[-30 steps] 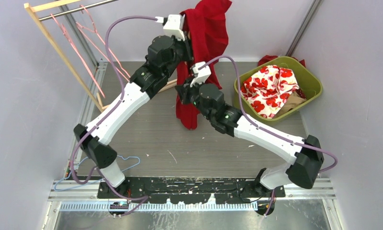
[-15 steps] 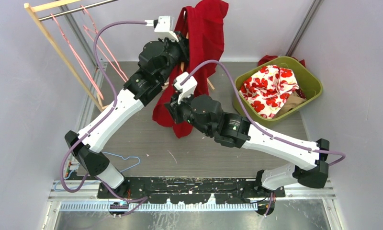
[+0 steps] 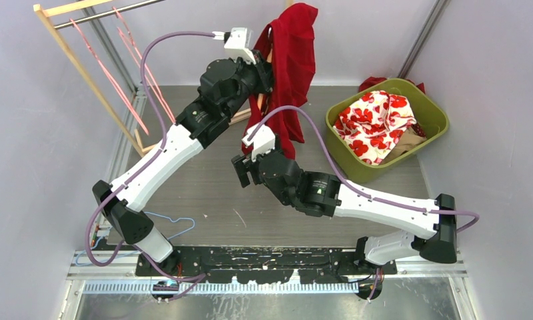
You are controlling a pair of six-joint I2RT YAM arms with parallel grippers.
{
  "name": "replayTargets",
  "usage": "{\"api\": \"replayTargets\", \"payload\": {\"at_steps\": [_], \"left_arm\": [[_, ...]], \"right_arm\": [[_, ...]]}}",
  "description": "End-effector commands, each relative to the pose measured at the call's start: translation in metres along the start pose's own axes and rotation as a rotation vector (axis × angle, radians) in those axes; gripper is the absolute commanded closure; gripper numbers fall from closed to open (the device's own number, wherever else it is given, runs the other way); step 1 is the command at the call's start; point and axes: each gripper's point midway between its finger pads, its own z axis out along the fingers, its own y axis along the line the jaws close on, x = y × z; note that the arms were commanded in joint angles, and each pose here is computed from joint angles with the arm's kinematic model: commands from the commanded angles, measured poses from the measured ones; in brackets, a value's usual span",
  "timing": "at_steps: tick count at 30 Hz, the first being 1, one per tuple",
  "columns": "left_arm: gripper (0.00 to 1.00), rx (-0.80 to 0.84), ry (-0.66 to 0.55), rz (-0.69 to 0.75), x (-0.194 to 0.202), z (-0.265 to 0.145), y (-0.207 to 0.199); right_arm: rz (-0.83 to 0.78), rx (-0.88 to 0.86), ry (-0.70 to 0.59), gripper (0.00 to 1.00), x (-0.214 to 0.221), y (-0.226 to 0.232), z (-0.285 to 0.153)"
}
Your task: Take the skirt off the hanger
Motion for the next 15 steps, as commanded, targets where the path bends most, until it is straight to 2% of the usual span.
{"api": "replayTargets", "payload": {"at_steps": [1,9,15], "left_arm": [[1.00,0.110,-0.512,-0.090,-0.172,-0.058,-0.026],[1.00,0.157,-0.442,-0.033,-0.157,-0.066,-0.031],[1.00,0.233,-0.321,0.045,-0.136,-0.071,-0.044]], "right_arm": [[-0.116,0.096,0.011,0.17,-0.011,-0.027,-0.028],[-0.236,0.258,-0.159,0.11,-0.118,-0.068,-0.061],[-0.183,0.309,-0.230,0.16,-0.171,-0.101,-0.074]]}}
